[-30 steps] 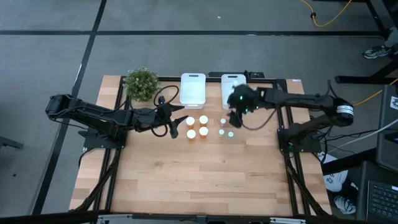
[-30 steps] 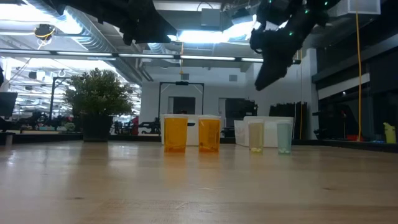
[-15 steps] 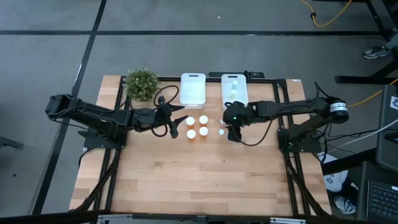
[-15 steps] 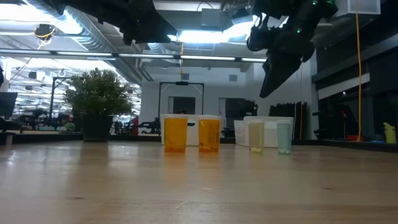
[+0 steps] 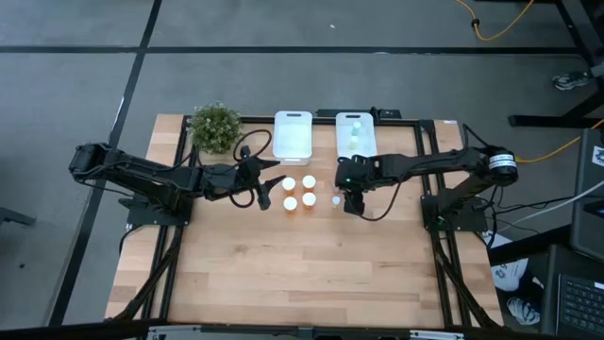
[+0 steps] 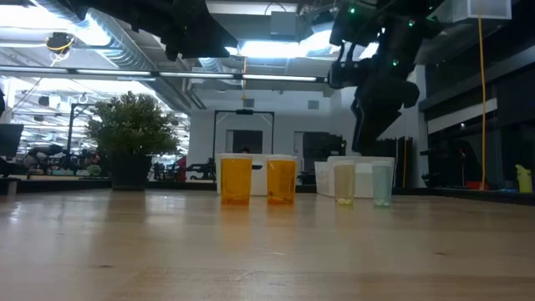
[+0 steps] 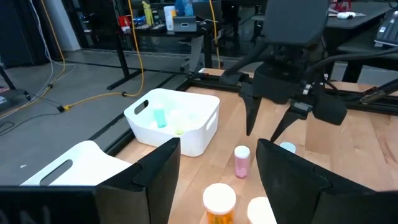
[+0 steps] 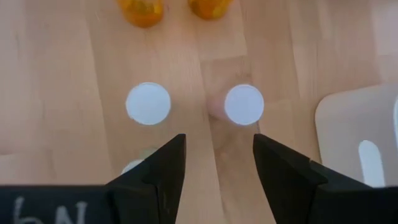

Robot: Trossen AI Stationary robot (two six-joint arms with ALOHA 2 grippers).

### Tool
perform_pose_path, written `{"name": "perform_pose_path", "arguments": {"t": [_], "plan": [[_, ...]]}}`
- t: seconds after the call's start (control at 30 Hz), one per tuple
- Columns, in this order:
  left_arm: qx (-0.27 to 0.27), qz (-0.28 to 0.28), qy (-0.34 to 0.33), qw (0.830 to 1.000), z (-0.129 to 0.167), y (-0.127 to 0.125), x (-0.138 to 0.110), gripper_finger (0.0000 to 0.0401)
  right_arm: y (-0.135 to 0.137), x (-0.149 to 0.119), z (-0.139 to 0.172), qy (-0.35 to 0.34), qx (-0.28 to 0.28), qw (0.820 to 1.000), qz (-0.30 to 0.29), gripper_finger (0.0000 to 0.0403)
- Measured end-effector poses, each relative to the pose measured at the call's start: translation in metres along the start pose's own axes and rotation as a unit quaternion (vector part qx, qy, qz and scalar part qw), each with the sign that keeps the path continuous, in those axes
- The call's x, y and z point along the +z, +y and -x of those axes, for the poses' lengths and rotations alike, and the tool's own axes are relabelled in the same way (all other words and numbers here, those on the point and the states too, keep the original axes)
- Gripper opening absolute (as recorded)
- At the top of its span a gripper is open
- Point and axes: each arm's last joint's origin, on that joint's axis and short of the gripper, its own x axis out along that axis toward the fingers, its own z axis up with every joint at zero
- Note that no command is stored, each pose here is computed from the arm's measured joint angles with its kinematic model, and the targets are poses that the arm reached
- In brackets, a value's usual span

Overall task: Pick and place medicine bottles into bin by pill shape (circle, oval)
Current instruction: Put the pink pill bottle into the right white bin

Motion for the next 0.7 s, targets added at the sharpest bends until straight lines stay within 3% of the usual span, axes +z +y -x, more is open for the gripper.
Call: {"name": "perform_pose_path", "arguments": {"t": [0.7], "plan": [[0.001, -0.01, 0.006, 1.0, 0.0, 0.0, -0.002, 0.0204, -0.013, 0.002, -0.029, 0.028, -0.011, 0.999, -0.023, 0.0189]]}}
